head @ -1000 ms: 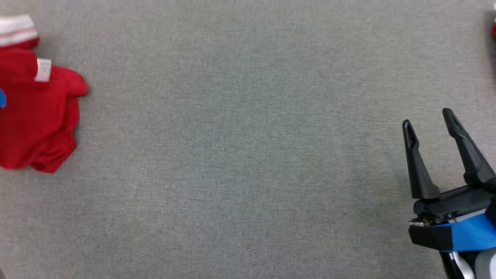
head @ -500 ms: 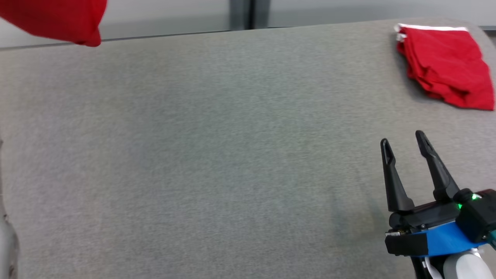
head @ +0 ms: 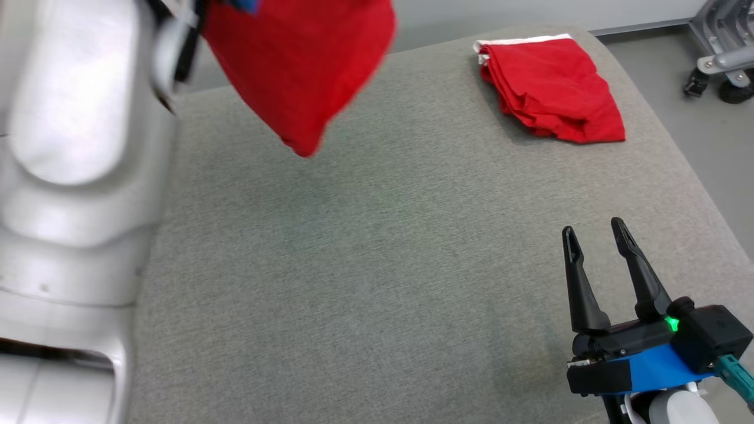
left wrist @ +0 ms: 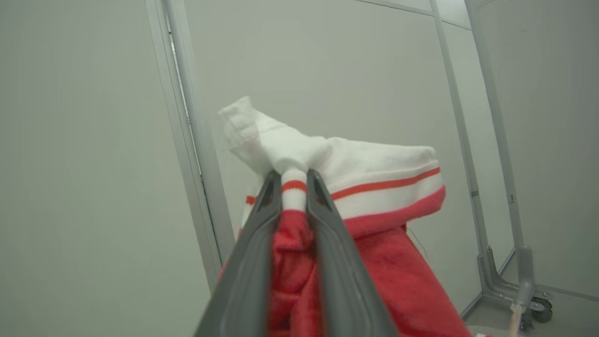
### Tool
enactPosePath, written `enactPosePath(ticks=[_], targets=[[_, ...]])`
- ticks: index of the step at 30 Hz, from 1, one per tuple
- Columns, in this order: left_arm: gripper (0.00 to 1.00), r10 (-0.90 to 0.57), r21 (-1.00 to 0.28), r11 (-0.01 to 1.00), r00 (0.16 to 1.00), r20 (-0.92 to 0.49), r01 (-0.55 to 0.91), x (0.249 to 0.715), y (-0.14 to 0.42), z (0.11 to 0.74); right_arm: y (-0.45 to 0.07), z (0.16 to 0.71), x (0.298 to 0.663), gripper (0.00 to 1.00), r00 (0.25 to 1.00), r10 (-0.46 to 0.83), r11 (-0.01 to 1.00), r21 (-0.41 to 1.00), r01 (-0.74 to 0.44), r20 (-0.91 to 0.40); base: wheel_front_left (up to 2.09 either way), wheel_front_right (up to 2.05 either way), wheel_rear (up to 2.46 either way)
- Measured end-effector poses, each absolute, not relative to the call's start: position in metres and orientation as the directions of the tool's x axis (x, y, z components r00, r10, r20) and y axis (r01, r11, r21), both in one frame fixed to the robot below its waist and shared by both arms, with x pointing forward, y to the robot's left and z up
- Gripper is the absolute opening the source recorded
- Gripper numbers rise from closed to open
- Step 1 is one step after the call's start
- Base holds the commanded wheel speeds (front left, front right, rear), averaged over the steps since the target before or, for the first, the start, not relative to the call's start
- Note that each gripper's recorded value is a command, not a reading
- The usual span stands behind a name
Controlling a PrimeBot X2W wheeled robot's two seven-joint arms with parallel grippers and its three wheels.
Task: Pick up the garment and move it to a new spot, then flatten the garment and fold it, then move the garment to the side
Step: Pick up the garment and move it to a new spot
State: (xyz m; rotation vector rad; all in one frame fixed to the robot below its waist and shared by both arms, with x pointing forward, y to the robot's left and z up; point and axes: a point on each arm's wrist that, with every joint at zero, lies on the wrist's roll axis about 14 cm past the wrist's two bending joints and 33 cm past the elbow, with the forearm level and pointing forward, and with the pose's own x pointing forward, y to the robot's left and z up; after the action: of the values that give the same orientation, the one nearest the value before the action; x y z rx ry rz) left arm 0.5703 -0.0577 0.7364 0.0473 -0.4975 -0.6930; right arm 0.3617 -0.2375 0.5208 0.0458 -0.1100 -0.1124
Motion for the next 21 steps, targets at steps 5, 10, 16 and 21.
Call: enactPosePath(ticks=[5, 10, 16, 21], targets=[[0.0, -0.703, 0.147, 0.7, 0.64, 0.31, 0.698, 0.548, -0.095, 0.673, -0.244, 0.519, 0.355, 1.0, 0.985, -0.14, 0.989, 0.056, 0.135, 0.104, 0.0, 0.0, 0.0], [0.0, -0.715, 0.02, 0.692, 0.682, 0.154, 0.722, 0.525, -0.095, 0.587, -0.242, 0.516, 0.355, 1.0, 0.986, -0.137, 0.989, 0.063, 0.131, 0.098, 0.0, 0.0, 0.0], [0.0, -0.7, -0.088, 0.713, 0.712, -0.045, 0.696, 0.481, -0.075, 0.491, -0.234, 0.511, 0.357, 1.0, 0.989, -0.115, 0.991, 0.084, 0.107, 0.088, 0.0, 0.0, 0.0], [0.0, -0.688, -0.138, 0.725, 0.709, -0.154, 0.674, 0.441, -0.063, 0.446, -0.227, 0.508, 0.357, 1.0, 0.992, -0.095, 0.992, 0.092, 0.087, 0.081, 0.0, 0.0, 0.0]])
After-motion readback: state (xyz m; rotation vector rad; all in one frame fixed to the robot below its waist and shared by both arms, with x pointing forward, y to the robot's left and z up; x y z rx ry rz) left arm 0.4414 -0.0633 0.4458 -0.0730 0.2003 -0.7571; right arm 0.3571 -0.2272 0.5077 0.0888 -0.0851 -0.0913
